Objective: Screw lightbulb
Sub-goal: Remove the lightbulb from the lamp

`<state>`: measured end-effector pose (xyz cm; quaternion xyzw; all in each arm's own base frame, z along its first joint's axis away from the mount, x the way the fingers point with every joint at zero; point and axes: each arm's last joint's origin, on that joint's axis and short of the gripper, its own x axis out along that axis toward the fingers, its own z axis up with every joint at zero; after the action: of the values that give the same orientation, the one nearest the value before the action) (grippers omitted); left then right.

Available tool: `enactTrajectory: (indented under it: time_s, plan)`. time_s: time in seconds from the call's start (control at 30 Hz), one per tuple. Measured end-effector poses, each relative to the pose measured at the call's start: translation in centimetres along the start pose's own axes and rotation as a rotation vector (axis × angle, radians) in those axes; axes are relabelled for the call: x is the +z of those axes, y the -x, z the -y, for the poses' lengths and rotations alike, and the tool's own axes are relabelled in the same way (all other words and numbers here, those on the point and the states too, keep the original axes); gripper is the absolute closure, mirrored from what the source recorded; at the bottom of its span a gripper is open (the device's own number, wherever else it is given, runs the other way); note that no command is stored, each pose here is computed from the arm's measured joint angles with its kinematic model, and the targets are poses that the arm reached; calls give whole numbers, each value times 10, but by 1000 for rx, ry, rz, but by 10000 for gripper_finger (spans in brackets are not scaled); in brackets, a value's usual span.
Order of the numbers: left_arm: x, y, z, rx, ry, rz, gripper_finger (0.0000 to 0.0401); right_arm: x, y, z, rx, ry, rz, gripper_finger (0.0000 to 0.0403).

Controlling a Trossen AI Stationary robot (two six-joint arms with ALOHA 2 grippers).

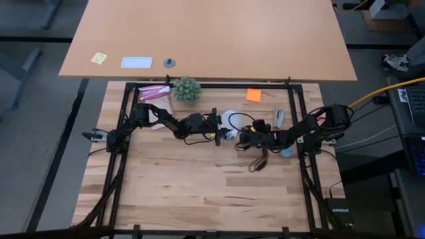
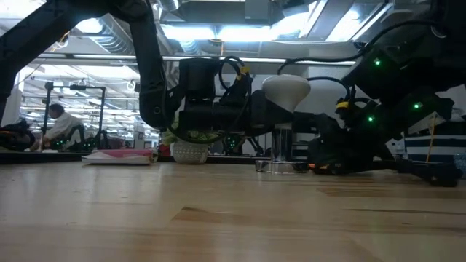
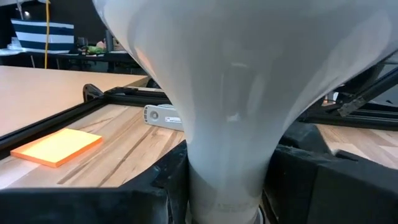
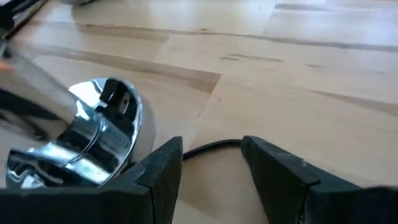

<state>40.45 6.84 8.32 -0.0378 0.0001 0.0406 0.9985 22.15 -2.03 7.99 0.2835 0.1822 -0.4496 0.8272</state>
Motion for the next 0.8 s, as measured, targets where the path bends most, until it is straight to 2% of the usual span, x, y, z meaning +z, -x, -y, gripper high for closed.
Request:
enactTrajectory:
  time_s: [0.4, 0.57, 0.8]
  plan:
    - [-1, 0, 7, -42, 29, -5, 250, 27, -15, -16, -13, 61, 63, 215]
    - [-2, 0, 8, -42, 26, -6, 245, 29, -16, -18, -15, 66, 57, 215]
    - [-2, 0, 8, -38, 22, -4, 243, 26, -16, -19, 57, 71, -43, 215]
